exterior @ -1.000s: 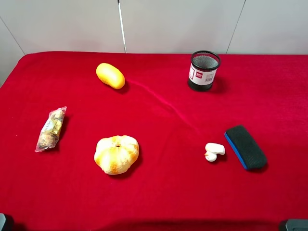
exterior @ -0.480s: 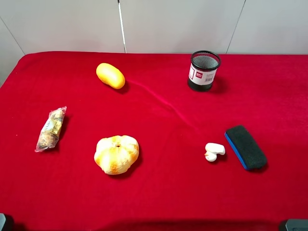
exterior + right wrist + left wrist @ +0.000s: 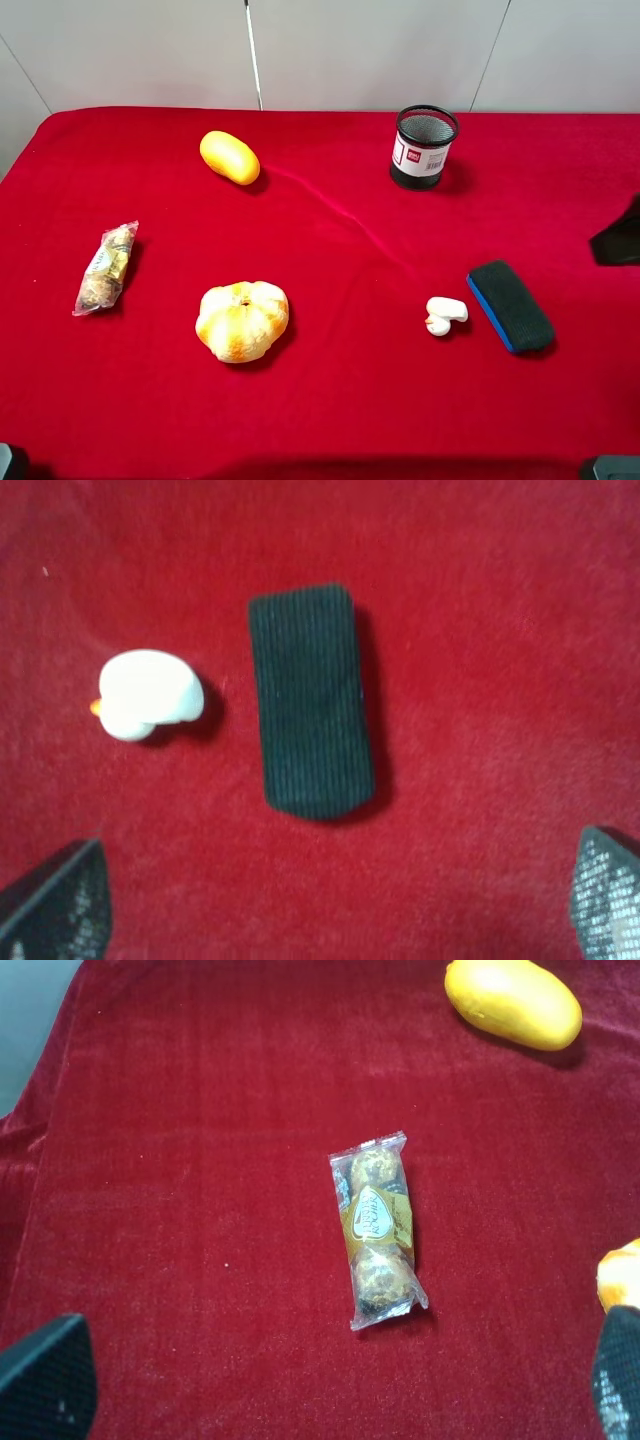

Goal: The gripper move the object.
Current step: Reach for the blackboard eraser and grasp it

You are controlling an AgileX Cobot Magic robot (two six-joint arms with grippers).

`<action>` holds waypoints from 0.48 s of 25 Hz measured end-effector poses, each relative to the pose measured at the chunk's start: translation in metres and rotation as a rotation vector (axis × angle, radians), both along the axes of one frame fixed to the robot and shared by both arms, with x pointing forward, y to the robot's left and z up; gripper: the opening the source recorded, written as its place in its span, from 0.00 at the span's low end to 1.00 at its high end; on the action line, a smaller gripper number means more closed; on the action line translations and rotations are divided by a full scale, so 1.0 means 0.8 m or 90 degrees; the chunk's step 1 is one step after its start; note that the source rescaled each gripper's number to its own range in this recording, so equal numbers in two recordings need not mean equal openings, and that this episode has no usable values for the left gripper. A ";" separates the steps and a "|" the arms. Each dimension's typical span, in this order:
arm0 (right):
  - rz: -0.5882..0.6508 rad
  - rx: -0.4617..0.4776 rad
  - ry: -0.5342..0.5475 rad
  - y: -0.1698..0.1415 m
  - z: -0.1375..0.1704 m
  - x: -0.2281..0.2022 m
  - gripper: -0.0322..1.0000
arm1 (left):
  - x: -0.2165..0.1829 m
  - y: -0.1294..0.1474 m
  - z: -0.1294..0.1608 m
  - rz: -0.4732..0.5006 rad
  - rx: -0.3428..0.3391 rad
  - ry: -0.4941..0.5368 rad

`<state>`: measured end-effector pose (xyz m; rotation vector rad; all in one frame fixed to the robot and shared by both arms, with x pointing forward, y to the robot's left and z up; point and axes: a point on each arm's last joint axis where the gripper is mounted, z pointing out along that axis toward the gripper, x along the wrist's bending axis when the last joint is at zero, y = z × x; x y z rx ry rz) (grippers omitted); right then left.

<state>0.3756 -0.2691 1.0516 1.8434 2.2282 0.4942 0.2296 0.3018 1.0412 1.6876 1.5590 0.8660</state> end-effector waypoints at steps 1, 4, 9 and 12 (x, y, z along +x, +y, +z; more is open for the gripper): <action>0.000 -0.001 0.015 0.001 -0.004 0.004 1.00 | 0.000 0.000 0.000 0.000 0.000 0.000; -0.001 -0.006 0.053 0.003 -0.015 0.015 1.00 | 0.000 0.000 0.000 0.000 0.000 0.000; 0.033 -0.027 0.077 0.014 -0.030 0.031 1.00 | 0.000 0.000 0.000 0.000 0.000 0.000; 0.045 -0.050 0.097 0.023 -0.043 0.042 1.00 | 0.000 0.000 0.000 0.000 0.000 0.000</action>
